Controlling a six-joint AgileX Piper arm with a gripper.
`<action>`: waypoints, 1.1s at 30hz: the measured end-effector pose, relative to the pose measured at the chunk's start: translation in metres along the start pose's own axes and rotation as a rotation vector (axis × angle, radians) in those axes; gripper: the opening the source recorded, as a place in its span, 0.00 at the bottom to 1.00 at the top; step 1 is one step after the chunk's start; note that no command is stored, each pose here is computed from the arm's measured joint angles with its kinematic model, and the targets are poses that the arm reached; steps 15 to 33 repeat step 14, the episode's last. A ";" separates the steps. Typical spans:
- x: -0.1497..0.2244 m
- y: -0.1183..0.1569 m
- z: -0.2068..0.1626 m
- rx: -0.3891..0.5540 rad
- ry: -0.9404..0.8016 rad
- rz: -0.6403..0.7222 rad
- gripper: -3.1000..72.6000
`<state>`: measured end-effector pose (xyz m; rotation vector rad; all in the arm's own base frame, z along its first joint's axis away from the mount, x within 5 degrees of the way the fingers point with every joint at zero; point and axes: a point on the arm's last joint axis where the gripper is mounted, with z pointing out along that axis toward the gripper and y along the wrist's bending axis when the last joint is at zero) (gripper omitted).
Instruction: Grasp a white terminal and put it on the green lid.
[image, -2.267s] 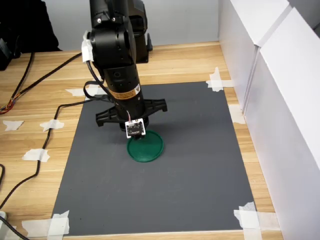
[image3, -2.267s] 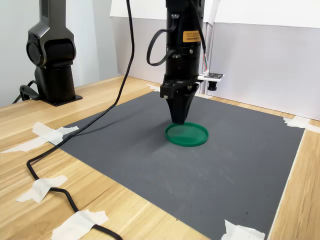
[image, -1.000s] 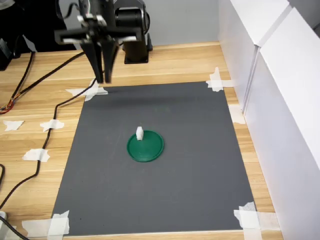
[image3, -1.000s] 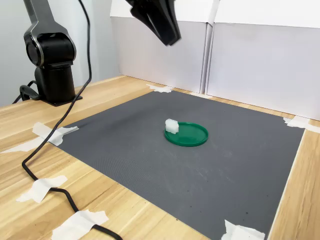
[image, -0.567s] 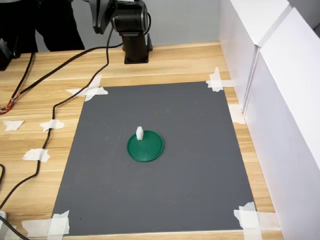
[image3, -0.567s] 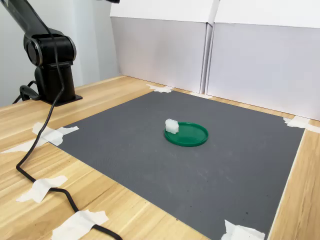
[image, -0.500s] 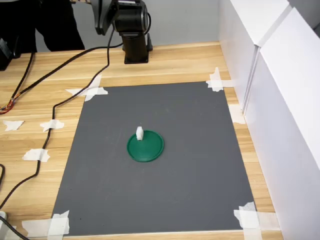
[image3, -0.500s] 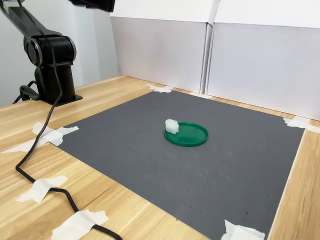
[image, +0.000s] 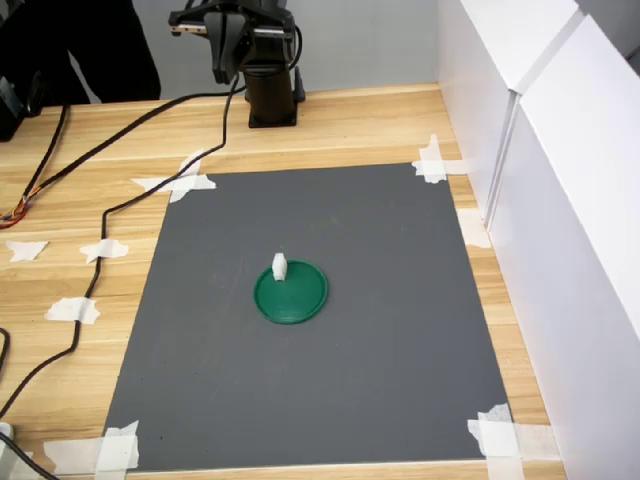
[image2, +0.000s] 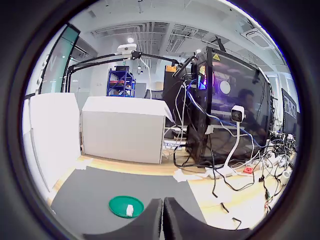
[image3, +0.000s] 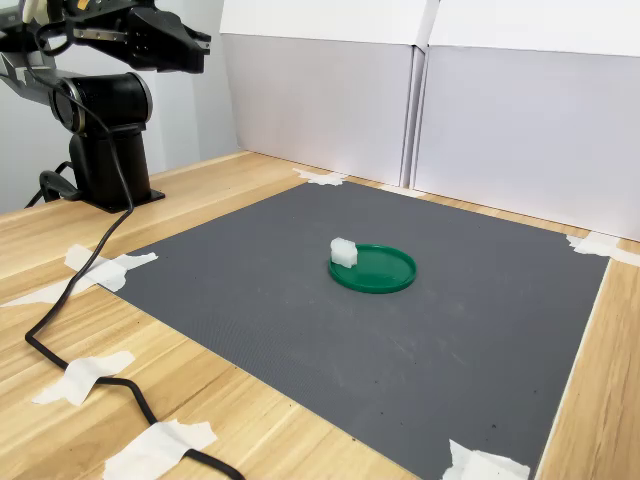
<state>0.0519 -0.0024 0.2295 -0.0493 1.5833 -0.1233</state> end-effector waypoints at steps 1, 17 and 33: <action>0.002 0.000 0.000 -0.001 0.008 0.000 0.02; 0.003 0.000 0.001 -0.002 0.015 0.002 0.02; 0.003 0.000 0.001 -0.002 0.015 0.002 0.02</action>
